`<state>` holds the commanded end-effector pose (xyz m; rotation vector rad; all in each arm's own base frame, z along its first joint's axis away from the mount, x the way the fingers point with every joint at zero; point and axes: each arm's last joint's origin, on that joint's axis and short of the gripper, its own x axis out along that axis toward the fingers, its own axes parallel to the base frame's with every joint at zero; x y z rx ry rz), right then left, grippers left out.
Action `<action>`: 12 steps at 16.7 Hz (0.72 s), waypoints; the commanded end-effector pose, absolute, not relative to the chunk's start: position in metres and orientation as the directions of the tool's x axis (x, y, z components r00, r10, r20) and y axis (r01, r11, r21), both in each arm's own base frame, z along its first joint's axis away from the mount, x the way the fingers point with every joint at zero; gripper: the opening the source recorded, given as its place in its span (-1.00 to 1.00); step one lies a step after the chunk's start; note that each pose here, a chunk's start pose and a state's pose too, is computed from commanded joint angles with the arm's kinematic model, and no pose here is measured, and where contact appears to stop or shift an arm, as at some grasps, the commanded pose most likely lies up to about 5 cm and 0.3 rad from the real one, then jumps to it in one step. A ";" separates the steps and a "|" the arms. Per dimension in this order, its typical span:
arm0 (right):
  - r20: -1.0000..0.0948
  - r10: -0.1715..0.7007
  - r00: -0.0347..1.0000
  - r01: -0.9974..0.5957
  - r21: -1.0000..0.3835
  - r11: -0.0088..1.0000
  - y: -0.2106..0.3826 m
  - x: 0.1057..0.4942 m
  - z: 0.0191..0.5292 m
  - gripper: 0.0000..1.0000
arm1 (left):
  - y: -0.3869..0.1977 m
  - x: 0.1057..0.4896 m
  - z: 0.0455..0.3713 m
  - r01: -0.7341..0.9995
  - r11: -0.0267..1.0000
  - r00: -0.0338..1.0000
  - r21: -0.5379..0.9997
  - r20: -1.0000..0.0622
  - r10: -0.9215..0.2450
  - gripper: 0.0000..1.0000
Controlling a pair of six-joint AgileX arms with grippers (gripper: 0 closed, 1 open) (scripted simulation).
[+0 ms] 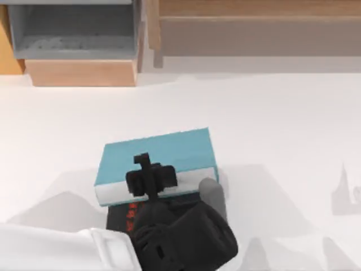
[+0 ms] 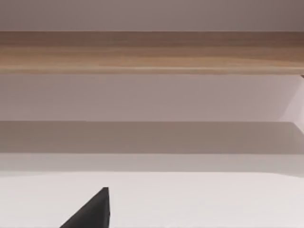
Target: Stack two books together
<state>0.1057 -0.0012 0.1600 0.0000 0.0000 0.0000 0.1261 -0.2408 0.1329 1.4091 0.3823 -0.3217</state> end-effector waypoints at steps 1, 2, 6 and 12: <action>0.000 0.000 1.000 0.000 0.000 1.000 -0.001 0.106 0.160 1.00 | -0.241 0.115 0.125 0.464 0.069 0.886 0.883 -0.465 -0.008 -1.00; 0.000 0.000 1.000 0.000 0.000 1.000 -0.001 0.106 0.160 1.00 | -0.241 0.108 0.120 0.482 0.021 0.876 0.876 -0.482 -0.020 -1.00; 0.000 0.000 1.000 0.000 0.000 1.000 -0.001 0.106 0.160 1.00 | -0.241 0.102 0.116 0.496 -0.015 0.868 0.868 -0.496 -0.030 -1.00; 0.000 0.000 1.000 0.000 0.000 1.000 -0.001 0.106 0.160 1.00 | -0.241 0.107 0.115 0.495 -0.014 0.868 0.869 -0.495 -0.030 -1.00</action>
